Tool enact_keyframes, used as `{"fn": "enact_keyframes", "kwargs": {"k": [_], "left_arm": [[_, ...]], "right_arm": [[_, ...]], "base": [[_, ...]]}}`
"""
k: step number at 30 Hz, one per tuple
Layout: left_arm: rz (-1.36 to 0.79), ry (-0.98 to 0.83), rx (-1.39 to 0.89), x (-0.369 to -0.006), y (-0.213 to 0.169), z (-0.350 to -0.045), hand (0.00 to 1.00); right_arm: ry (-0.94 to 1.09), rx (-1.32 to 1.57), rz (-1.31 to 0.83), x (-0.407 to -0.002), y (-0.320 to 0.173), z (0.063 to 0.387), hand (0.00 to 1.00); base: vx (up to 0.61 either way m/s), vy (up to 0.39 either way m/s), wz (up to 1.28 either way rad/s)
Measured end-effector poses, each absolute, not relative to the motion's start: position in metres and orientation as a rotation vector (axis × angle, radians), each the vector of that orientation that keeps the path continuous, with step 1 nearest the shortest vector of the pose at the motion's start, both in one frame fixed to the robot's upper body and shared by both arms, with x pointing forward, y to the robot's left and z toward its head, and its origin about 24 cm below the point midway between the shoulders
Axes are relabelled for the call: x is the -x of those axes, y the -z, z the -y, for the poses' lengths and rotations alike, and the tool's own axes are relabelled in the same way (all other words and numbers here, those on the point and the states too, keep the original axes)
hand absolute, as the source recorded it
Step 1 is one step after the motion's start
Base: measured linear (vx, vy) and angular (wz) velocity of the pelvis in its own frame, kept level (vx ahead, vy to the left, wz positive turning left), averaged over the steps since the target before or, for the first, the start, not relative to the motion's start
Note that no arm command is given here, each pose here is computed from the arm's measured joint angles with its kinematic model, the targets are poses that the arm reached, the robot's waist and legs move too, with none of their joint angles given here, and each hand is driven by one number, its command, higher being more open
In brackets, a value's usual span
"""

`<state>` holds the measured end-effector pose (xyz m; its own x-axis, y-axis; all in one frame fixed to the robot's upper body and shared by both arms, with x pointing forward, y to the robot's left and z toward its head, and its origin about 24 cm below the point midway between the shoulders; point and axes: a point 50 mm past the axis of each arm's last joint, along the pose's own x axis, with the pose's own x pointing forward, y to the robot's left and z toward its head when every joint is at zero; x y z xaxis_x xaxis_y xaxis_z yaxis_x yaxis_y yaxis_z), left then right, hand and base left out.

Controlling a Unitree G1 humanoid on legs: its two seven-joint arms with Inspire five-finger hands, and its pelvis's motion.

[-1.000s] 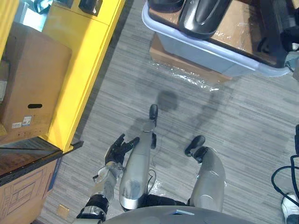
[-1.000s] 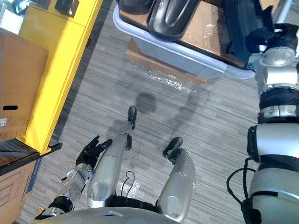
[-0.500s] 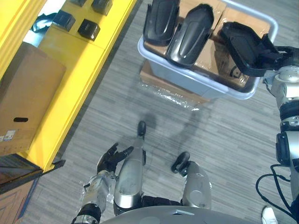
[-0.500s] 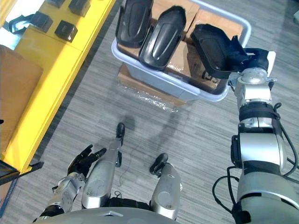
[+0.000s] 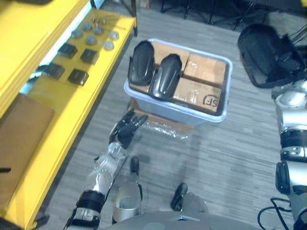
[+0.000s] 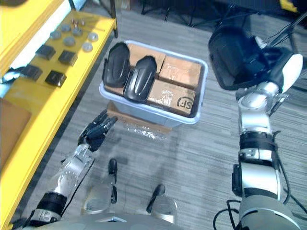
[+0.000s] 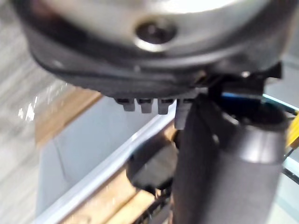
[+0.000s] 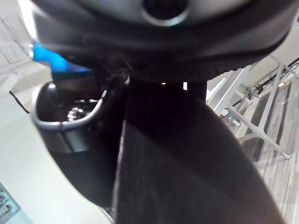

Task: Walk over and take three plastic housings, then place them on the shelf

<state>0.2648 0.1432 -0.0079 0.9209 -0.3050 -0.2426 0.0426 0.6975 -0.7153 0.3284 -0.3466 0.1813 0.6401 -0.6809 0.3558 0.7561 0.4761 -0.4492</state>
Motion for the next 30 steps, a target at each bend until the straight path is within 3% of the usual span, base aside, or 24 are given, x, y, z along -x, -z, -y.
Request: {"fn": "enact_keyframes", "kwargs": {"k": [6, 12, 21, 30], "left_arm": [[-0.636, 0.372, 0.93, -0.276, 0.018, -0.093, 1.0], [-0.701, 0.342, 1.026, -0.301, 0.002, -0.082, 1.0], [-0.722, 0.244, 1.201, -0.299, 0.006, -0.067, 1.0], [-0.562, 0.21, 1.582, -0.304, -0.007, -0.049, 1.0]], "right_arm": [[0.677, 0.742, 0.298, -0.342, -0.185, 0.308, 0.0], [0.523, 0.754, 0.538, -0.339, -0.199, 0.267, 0.0], [0.29, 0.682, 0.493, -0.341, -0.158, 0.222, 0.0], [0.121, 0.663, 0.439, -0.334, -0.124, 0.193, 0.0]], "base": [[-0.06, -0.006, -0.37], [-0.02, -0.008, -0.2], [0.0, -0.012, -0.02], [-0.08, 0.029, -0.03]]}}
